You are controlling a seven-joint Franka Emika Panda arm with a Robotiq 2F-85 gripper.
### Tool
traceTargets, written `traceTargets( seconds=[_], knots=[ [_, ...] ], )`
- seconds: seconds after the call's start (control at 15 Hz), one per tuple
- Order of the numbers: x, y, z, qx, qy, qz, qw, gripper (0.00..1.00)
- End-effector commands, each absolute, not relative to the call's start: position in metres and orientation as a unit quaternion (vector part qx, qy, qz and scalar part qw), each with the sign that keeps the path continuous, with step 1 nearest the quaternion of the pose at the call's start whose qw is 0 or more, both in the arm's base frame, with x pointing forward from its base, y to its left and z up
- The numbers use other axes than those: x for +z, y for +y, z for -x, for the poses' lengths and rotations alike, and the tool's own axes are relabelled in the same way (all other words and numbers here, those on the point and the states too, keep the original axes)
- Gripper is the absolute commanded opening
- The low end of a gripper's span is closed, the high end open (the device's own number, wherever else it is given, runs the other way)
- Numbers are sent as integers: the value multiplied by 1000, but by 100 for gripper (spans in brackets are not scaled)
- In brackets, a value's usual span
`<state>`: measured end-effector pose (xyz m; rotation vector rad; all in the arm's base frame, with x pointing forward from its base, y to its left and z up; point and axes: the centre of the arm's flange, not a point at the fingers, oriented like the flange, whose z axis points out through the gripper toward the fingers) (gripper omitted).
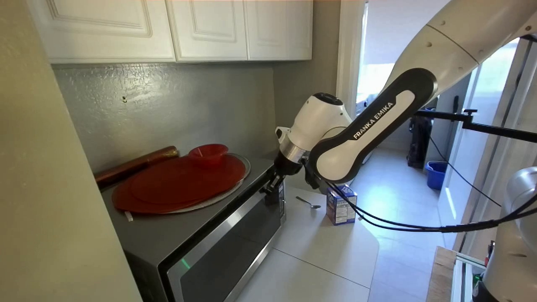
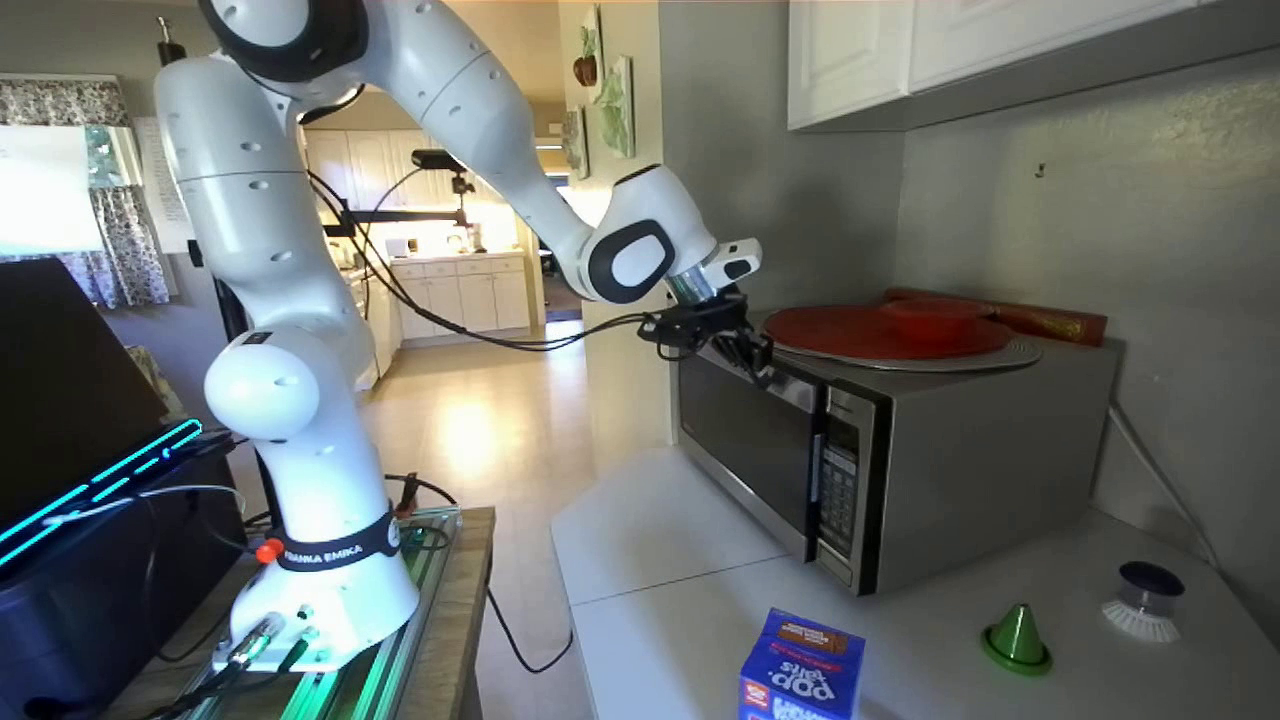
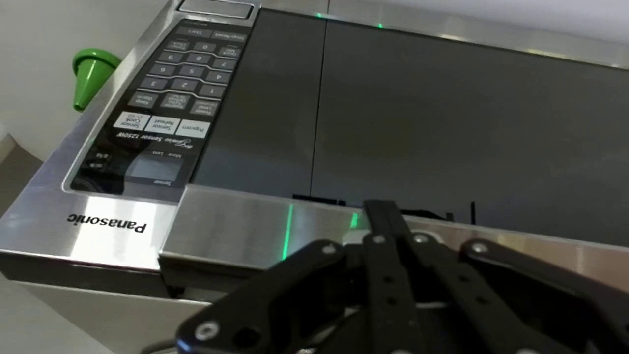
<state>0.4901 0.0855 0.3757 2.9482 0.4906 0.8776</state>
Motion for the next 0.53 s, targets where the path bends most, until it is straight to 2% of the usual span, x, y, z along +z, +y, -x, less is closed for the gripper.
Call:
traceTargets(
  seconds=[0.0,0.47],
  knots=[
    [366,88,-515,297,133,-945,6,0],
    [370,84,-503,280,132,-951,10,0]
  ],
)
